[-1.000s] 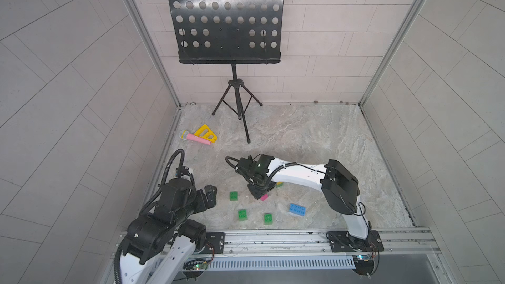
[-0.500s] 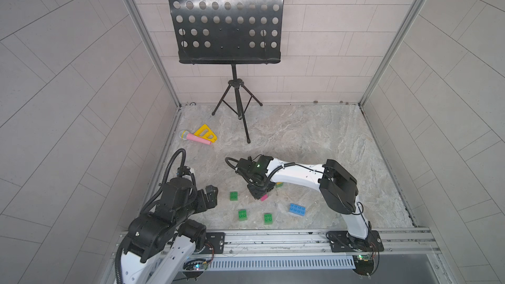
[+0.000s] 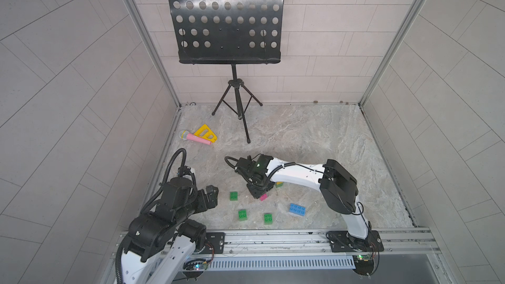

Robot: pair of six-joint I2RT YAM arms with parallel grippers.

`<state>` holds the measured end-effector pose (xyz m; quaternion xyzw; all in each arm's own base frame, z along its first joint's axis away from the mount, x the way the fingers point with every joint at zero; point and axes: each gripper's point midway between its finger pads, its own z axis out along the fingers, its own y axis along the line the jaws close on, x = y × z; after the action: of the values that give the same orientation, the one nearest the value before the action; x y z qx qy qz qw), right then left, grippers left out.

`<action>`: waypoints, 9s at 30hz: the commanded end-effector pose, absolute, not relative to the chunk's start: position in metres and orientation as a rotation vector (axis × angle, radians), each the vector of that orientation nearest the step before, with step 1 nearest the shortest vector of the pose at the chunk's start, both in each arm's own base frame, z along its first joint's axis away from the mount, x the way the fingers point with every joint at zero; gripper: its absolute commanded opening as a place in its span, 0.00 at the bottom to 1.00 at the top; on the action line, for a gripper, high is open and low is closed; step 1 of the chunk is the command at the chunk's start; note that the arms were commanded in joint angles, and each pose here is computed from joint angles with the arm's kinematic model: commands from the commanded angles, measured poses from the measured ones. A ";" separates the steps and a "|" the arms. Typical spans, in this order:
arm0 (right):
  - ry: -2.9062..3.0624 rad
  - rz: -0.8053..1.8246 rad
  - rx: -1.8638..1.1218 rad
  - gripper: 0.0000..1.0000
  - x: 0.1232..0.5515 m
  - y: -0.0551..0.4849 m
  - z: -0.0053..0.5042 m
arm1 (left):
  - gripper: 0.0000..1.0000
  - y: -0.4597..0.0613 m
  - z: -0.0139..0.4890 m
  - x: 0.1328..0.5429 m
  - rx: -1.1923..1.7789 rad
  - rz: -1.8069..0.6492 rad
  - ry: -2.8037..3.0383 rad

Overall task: Assemble the letter r with lego
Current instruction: Pick up the lego brick from the center of the board, then assemble the lego brick with the lego brick.

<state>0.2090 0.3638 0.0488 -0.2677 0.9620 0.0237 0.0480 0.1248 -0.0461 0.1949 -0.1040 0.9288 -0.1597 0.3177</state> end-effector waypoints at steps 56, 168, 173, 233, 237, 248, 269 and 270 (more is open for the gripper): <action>2.454 0.245 -0.559 0.00 0.242 0.392 0.047 | 1.00 -0.045 0.189 0.128 -0.269 -0.388 2.478; 2.560 0.215 -0.406 0.00 0.215 0.263 0.116 | 0.48 -0.294 0.156 0.262 0.315 -1.157 2.705; 2.568 0.212 -0.409 0.00 0.214 0.264 0.114 | 0.43 -0.296 0.158 0.262 0.311 -1.176 2.701; 2.604 0.176 -0.403 0.00 0.212 0.262 0.113 | 0.00 -0.302 0.104 0.232 0.358 -1.090 2.961; 2.605 0.172 -0.408 0.00 0.212 0.261 0.115 | 0.00 -0.312 0.135 0.241 0.345 -1.188 2.832; 2.611 0.170 -0.423 0.00 0.211 0.262 0.114 | 0.00 -0.331 0.154 0.255 0.252 -1.352 2.723; 2.619 0.147 -0.432 0.00 0.213 0.263 0.113 | 0.00 -0.322 0.112 0.238 0.279 -1.252 2.895; 2.621 0.149 -0.433 0.00 0.213 0.264 0.112 | 0.00 -0.321 0.110 0.237 0.285 -1.240 2.902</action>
<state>0.2110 0.2619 0.1115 -0.1528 0.9576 0.0610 0.2367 0.2466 -0.3229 0.1228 0.0759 0.9101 -0.4075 -0.0017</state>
